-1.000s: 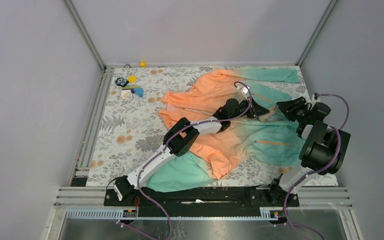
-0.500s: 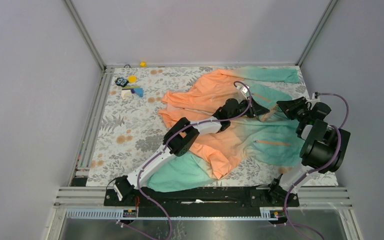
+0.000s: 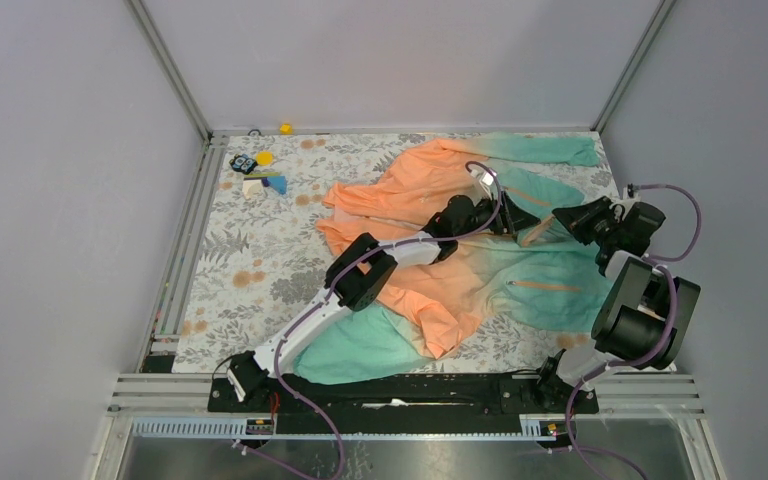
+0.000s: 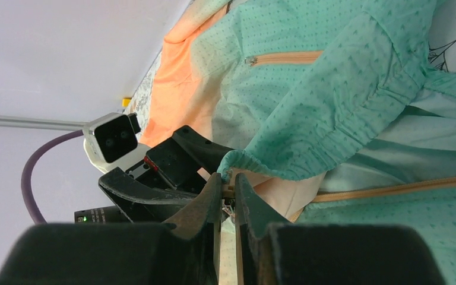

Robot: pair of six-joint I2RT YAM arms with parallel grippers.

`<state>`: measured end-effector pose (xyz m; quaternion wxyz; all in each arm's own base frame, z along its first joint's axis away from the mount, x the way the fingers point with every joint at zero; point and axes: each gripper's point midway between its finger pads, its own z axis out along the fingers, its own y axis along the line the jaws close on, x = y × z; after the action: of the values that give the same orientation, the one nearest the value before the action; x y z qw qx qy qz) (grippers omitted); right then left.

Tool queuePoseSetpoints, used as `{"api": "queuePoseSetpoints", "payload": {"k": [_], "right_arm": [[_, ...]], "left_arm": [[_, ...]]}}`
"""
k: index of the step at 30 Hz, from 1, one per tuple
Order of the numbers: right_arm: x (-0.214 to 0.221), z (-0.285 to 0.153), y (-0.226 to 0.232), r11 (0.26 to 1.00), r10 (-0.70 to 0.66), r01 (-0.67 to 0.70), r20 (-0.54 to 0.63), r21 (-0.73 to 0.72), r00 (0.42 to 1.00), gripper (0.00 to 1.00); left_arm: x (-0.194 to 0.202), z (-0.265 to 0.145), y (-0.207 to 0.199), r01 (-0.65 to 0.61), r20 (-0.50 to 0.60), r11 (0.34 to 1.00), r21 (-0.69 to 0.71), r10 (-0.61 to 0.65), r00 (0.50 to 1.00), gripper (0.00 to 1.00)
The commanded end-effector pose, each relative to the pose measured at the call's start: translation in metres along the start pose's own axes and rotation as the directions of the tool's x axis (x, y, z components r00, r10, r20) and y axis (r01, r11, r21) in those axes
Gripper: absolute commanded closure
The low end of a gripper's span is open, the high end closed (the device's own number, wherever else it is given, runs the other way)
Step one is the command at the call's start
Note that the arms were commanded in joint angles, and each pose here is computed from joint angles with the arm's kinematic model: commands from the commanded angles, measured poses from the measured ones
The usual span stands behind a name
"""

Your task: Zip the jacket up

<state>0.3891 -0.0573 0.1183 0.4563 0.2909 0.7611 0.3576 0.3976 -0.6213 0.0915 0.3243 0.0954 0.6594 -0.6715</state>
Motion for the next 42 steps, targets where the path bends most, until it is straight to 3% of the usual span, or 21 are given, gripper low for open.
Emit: {"api": "queuePoseSetpoints", "payload": {"k": [1,6,14,23,27,36,42], "right_arm": [[-0.003,-0.001,0.014,0.999,-0.049,0.049,-0.011,-0.022,0.999,0.96],[0.0,0.001,0.018,0.998,-0.06,0.059,-0.024,-0.038,0.998,0.97],[0.0,0.001,0.023,0.996,-0.068,0.067,-0.023,-0.05,0.997,0.97],[-0.003,-0.004,0.033,0.994,-0.092,0.091,-0.008,-0.065,0.996,0.97],[-0.004,-0.006,0.037,0.992,-0.102,0.101,0.0,-0.072,0.995,0.97],[-0.003,-0.005,0.037,0.992,-0.099,0.098,-0.005,-0.074,0.995,0.95],[-0.003,-0.006,0.036,0.993,-0.1,0.099,-0.005,-0.069,0.995,0.86]], "left_arm": [[-0.039,0.002,-0.066,-0.08,0.054,0.98,0.181,0.071,0.996,0.32],[-0.039,0.0,-0.092,-0.074,0.033,0.954,0.291,0.067,0.997,0.29],[-0.037,0.004,-0.083,-0.068,0.027,0.966,0.25,0.063,0.998,0.41],[-0.033,0.008,-0.067,-0.04,0.024,0.978,0.204,0.036,0.999,0.38],[-0.029,0.009,-0.07,-0.066,0.023,0.975,0.21,0.063,0.998,0.42],[-0.026,0.01,-0.072,-0.085,0.019,0.973,0.216,0.083,0.996,0.7],[-0.026,0.009,-0.075,-0.074,0.022,0.969,0.237,0.071,0.997,0.94]]}}
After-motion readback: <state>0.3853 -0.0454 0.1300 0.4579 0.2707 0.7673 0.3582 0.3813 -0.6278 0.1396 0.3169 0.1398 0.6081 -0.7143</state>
